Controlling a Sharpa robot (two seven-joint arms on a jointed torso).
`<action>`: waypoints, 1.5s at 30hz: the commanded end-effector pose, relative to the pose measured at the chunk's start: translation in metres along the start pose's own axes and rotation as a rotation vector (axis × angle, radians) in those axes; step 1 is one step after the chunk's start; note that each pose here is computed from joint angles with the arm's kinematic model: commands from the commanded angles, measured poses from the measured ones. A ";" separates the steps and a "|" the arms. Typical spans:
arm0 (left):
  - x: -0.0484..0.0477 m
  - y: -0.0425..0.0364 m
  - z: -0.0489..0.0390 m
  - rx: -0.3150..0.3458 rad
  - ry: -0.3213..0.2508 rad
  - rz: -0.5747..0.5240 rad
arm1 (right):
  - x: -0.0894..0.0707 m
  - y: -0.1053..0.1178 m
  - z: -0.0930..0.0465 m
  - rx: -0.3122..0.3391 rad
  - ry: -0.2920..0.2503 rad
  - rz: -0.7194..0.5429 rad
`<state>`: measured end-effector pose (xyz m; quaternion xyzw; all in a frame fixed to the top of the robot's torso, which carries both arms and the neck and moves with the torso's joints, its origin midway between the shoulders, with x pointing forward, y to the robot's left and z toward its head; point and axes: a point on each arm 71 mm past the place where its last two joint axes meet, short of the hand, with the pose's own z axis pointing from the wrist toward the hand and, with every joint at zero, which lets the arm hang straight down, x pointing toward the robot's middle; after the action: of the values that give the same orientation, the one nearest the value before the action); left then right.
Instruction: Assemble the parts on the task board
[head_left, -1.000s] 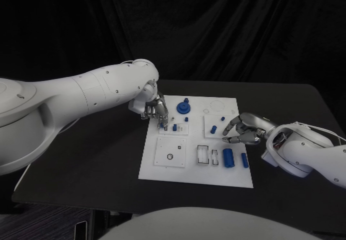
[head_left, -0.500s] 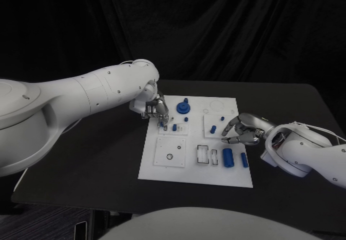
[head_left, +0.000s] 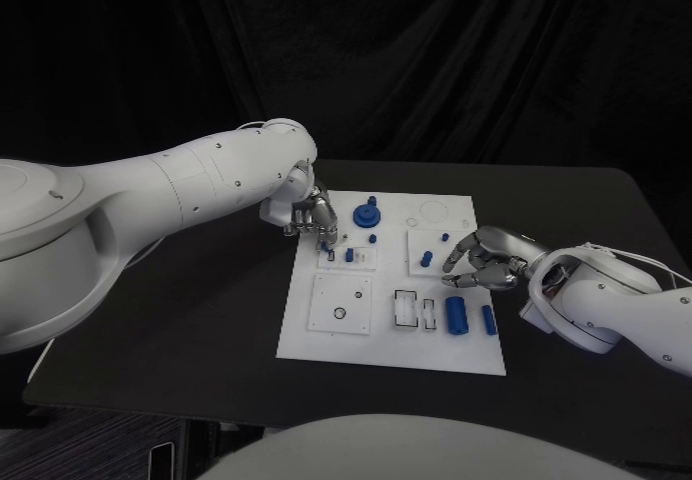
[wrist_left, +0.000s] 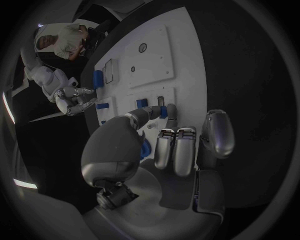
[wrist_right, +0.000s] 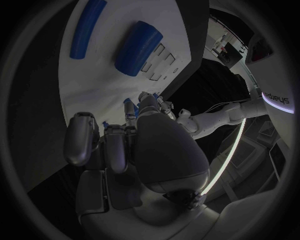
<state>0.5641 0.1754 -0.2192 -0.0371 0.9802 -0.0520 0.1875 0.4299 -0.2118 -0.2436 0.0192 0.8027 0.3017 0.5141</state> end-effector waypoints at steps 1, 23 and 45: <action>0.0023 0.0041 0.0066 -0.029 -0.029 -0.003 | 0.002 -0.001 0.000 0.010 0.010 -0.006; 0.0038 0.0022 0.0081 -0.013 -0.056 -0.020 | 0.003 -0.001 0.001 0.010 0.015 -0.006; 0.0260 0.0066 -0.0039 0.087 -0.099 -0.030 | 0.004 -0.007 -0.004 0.027 0.016 -0.002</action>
<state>0.5415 0.1820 -0.2209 -0.0450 0.9673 -0.0922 0.2319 0.4278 -0.2176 -0.2474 0.0225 0.8071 0.2965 0.5100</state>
